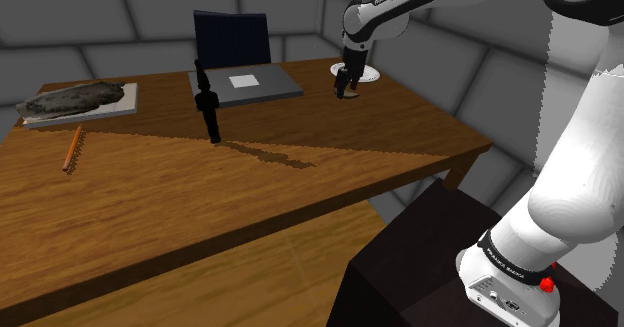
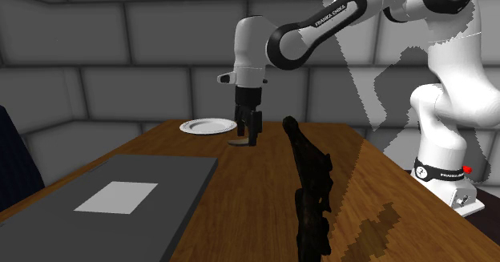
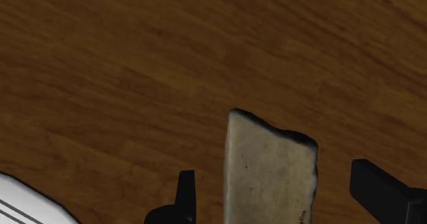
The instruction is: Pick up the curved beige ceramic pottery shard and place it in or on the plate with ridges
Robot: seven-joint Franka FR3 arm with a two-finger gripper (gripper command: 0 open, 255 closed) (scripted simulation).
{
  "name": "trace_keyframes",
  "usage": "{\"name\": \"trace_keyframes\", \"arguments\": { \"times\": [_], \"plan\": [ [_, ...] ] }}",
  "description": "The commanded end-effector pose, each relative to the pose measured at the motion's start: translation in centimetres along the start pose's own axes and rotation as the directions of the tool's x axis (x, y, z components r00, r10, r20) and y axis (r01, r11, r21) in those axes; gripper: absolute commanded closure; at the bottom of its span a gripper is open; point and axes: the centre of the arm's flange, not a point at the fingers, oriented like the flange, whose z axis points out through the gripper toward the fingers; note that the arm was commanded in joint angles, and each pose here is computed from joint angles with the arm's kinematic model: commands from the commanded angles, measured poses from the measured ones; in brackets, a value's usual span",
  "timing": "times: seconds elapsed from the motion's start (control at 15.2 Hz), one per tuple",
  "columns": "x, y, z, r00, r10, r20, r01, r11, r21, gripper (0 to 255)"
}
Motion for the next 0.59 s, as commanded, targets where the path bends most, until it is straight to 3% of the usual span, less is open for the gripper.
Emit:
{"name": "trace_keyframes", "arguments": {
  "times": [0.0, 0.4, 0.46, 0.53],
  "plan": [
    [-0.04, 0.05, 0.32, 1.000, 0.000, -0.001, 0.000, 1.000, 0.000, 0],
    [-0.04, 0.05, 0.32, 1.000, 0.000, 0.000, 0.000, 1.000, 0.000, 0],
    [-0.04, 0.05, 0.32, 1.000, 0.000, 0.000, 0.000, 1.000, 0.000, 255],
    [-0.04, 0.05, 0.32, 1.000, 0.000, 0.000, 0.000, 1.000, 0.000, 255]
  ]
}}
